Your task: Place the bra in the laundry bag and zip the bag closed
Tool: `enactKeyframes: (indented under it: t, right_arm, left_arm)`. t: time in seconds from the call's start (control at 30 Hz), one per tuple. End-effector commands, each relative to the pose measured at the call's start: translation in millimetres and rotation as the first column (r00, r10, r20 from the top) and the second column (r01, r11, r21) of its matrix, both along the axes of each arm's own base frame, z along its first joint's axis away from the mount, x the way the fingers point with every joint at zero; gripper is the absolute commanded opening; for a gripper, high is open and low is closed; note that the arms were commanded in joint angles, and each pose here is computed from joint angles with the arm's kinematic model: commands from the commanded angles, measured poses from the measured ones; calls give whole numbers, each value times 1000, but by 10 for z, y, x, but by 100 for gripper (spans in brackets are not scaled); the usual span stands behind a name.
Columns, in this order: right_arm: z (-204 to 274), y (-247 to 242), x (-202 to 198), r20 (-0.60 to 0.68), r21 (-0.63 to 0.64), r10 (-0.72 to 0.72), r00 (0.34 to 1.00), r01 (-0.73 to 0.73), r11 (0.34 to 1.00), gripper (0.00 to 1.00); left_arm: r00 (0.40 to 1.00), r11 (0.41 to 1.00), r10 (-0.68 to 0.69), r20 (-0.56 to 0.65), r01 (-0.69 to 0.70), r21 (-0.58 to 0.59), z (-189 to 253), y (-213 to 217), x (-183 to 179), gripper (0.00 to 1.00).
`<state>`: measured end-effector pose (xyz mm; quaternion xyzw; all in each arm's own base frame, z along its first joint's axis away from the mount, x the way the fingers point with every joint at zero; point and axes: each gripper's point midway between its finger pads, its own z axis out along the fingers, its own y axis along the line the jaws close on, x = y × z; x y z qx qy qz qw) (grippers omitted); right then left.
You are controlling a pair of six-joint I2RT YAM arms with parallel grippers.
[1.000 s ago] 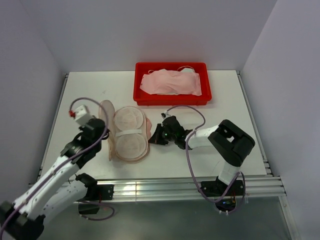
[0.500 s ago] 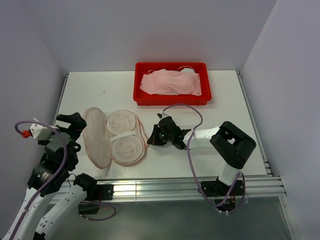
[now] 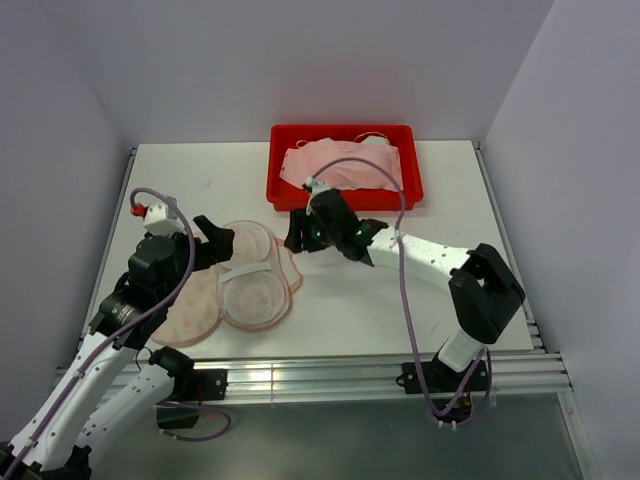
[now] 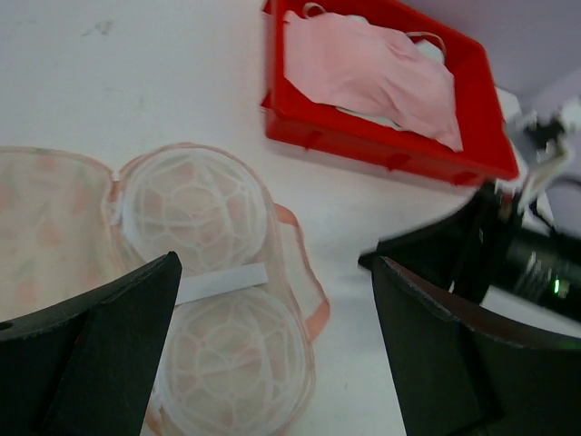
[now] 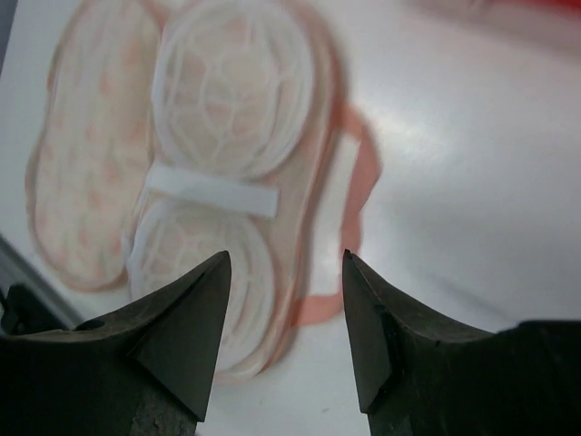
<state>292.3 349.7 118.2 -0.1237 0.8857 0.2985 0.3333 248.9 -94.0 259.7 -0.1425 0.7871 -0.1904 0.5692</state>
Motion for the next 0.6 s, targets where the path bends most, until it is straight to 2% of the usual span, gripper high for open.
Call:
enactKeyframes:
  t: [0.0, 0.13, 0.3, 0.37, 0.5, 0.57]
  right_arm:
    - [472, -493, 557, 138, -80, -107, 985, 118, 990, 60]
    - [760, -982, 1280, 240, -144, -283, 929, 322, 936, 60]
    - [571, -1393, 2052, 291, -286, -398, 870, 476, 832, 60]
    - [507, -1438, 2338, 298, -347, -375, 877, 466, 814, 62]
    - [391, -1343, 2719, 308, -406, -313, 898, 422, 811, 63]
    - [341, -1347, 2915, 330, -436, -304, 894, 430, 791, 68]
  left_arm:
    - [954, 973, -228, 192, 227, 32, 611, -295, -96, 94]
    - [941, 959, -280, 189, 266, 96, 555, -312, -146, 98]
    - [941, 947, -311, 135, 295, 130, 219, -366, -101, 98]
    - [926, 928, -361, 114, 346, 136, 159, -450, -112, 98]
    - [925, 923, -368, 92, 352, 154, 99, -455, -87, 96]
    - [927, 924, -365, 87, 350, 152, 81, -451, -78, 96]
